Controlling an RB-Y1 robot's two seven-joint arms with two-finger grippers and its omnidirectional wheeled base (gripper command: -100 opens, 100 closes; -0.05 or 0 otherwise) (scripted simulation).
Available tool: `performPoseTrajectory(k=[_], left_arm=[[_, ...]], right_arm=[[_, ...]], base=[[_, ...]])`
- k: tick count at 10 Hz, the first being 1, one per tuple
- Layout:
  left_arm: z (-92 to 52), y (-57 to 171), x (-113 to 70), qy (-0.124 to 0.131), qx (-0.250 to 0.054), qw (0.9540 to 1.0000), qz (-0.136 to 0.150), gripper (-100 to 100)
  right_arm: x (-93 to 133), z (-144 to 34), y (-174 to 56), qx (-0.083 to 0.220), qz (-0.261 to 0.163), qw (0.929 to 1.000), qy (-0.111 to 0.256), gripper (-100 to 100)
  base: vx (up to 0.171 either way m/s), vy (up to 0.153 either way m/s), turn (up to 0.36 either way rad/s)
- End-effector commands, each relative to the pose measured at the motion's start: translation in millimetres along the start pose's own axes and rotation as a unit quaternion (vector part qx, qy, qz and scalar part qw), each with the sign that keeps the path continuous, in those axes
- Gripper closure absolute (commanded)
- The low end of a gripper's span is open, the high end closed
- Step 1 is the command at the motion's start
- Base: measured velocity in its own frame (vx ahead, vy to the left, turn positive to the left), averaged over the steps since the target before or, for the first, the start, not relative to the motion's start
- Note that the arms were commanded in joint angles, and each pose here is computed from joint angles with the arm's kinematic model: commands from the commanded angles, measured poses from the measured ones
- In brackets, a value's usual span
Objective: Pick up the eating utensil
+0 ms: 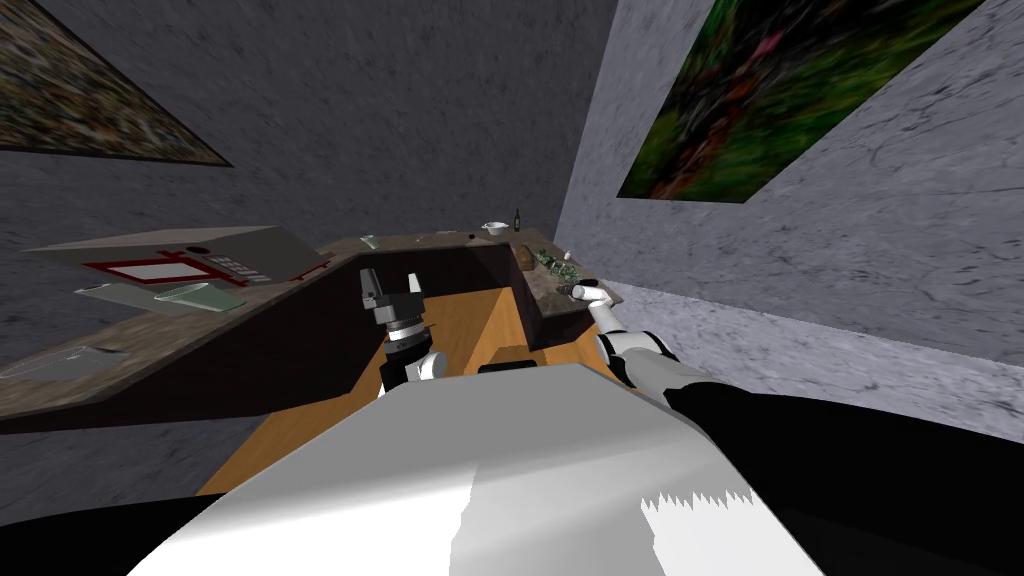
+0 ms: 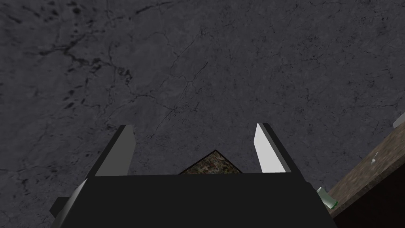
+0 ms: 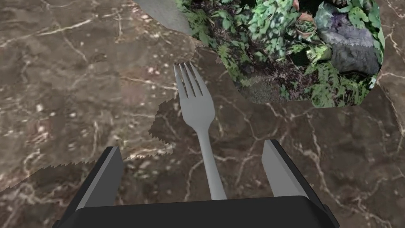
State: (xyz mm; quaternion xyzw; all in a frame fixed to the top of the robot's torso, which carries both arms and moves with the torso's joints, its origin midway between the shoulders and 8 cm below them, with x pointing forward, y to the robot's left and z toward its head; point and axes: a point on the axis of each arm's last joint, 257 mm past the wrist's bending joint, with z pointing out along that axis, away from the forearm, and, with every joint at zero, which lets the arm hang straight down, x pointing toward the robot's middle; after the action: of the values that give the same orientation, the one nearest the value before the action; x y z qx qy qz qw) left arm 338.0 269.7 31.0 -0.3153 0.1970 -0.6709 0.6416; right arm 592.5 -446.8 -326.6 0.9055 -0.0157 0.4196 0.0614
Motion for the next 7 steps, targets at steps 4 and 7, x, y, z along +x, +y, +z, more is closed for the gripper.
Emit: performPoseTrajectory(k=[4,7], left_arm=[[0.0,0.0,0.0,0.0,0.0,1.0,0.0,0],[0.0,0.0,0.0,0.0,0.0,1.0,0.0,0]], right_arm=[[-5.0,-1.5,21.9,-0.01,0.045,0.9976,-0.051,-100],[-1.5,5.9,-3.0,0.005,0.032,0.9984,-0.046,-100]], base=[[0.038,0.028,0.011],[0.018,0.0,-0.091]])
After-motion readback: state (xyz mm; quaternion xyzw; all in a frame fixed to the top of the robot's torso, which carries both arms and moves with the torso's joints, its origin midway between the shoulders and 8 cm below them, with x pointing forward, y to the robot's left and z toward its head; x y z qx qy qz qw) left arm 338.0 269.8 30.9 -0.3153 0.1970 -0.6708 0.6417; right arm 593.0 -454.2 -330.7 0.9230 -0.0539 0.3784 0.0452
